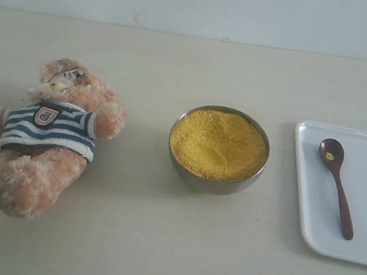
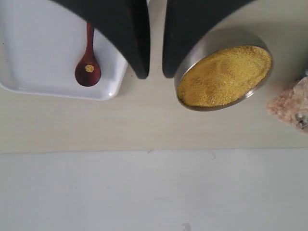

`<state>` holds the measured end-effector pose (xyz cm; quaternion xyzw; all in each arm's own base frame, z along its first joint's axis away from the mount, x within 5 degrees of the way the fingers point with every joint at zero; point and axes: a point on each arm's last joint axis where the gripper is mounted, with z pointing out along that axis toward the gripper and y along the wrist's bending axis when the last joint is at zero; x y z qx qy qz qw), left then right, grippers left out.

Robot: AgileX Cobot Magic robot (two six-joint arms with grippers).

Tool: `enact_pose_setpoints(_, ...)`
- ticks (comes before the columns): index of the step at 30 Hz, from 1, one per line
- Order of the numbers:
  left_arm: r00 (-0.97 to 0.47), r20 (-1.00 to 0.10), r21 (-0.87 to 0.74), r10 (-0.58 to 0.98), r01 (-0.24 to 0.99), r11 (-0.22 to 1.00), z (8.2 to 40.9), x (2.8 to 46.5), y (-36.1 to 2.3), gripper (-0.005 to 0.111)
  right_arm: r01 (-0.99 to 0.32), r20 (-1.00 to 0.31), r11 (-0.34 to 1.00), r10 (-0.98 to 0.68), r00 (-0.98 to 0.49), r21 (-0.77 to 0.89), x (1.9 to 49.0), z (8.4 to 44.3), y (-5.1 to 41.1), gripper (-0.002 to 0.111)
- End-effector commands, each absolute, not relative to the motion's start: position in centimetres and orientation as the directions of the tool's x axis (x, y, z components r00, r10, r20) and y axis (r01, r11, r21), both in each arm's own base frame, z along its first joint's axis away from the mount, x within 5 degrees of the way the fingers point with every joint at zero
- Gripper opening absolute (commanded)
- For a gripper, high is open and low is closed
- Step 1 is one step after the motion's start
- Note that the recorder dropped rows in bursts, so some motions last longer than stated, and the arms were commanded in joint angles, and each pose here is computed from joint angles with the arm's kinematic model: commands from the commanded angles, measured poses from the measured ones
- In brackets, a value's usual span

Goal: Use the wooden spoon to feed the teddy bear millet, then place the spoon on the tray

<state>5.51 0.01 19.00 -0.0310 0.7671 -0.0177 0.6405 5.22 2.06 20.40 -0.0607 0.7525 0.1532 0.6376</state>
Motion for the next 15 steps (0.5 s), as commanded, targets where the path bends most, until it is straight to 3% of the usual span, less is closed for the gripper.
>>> enact_pose_setpoints(1,-0.167,-0.983,-0.071,-0.074,-0.024,0.997,19.0,5.5,0.0,0.004,-0.270,-0.986,0.953,0.105,-0.132,0.138,5.3,19.6,1.8,0.009)
enact_pose_setpoints(5,-0.169,-0.983,-0.070,-0.073,-0.024,0.997,19.0,5.5,0.0,0.004,-0.263,-0.990,0.965,-0.046,-0.131,-0.010,5.3,19.3,1.6,0.009)
enact_pose_setpoints(9,-0.169,-0.983,-0.068,-0.071,-0.024,0.997,19.0,5.5,0.0,0.004,-0.206,-0.982,0.978,-0.021,-0.189,0.019,5.4,18.8,1.1,0.009)
enact_pose_setpoints(15,-0.169,-0.983,-0.068,-0.071,-0.024,0.997,19.0,5.5,0.0,0.004,-0.220,-0.975,0.975,-0.084,-0.207,-0.037,5.3,18.5,1.1,0.009)
